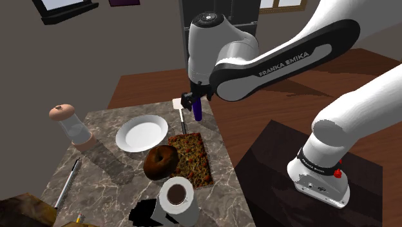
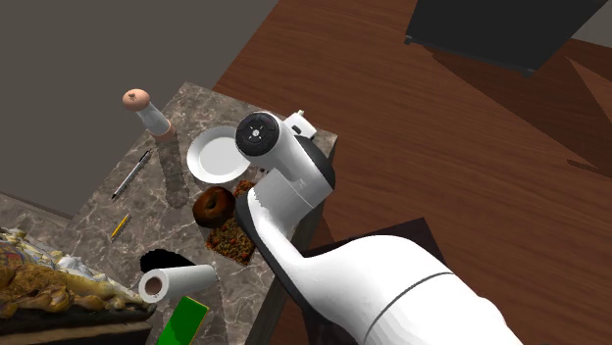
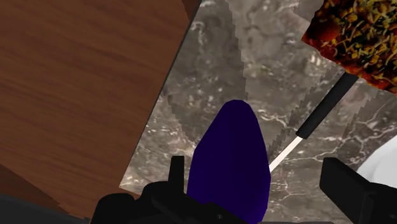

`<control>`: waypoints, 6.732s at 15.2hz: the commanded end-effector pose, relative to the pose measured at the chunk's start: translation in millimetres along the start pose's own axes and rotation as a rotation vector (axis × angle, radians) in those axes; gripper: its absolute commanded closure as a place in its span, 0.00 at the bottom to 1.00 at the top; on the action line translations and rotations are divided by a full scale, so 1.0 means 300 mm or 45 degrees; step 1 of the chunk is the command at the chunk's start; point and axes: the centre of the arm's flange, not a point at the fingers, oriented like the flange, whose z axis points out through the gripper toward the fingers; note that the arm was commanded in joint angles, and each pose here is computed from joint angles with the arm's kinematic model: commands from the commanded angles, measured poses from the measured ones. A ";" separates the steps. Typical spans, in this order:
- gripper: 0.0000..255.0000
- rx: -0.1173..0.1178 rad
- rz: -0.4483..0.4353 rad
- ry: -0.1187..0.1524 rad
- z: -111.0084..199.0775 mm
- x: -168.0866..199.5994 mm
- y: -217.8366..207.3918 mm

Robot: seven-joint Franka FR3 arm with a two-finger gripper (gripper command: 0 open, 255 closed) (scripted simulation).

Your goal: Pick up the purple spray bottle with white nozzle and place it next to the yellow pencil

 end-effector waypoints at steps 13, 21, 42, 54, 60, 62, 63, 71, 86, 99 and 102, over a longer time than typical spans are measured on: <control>1.00 0.000 0.000 0.001 0.009 -0.001 0.000; 1.00 0.000 0.000 0.001 -0.073 0.028 0.009; 1.00 0.000 0.000 0.001 -0.419 0.152 0.047; 1.00 0.000 0.000 0.001 -0.617 0.223 0.069; 1.00 0.000 0.000 0.001 -0.716 0.258 0.080; 1.00 0.000 0.000 0.001 -0.749 0.270 0.084; 1.00 0.000 0.000 0.001 -0.766 0.276 0.085; 1.00 0.000 0.000 0.001 -0.898 0.323 0.100; 1.00 0.000 0.000 0.001 -0.845 0.150 -0.261; 1.00 0.000 0.000 0.001 -0.677 -0.112 -0.741; 1.00 0.000 0.000 0.001 -0.639 -0.172 -0.852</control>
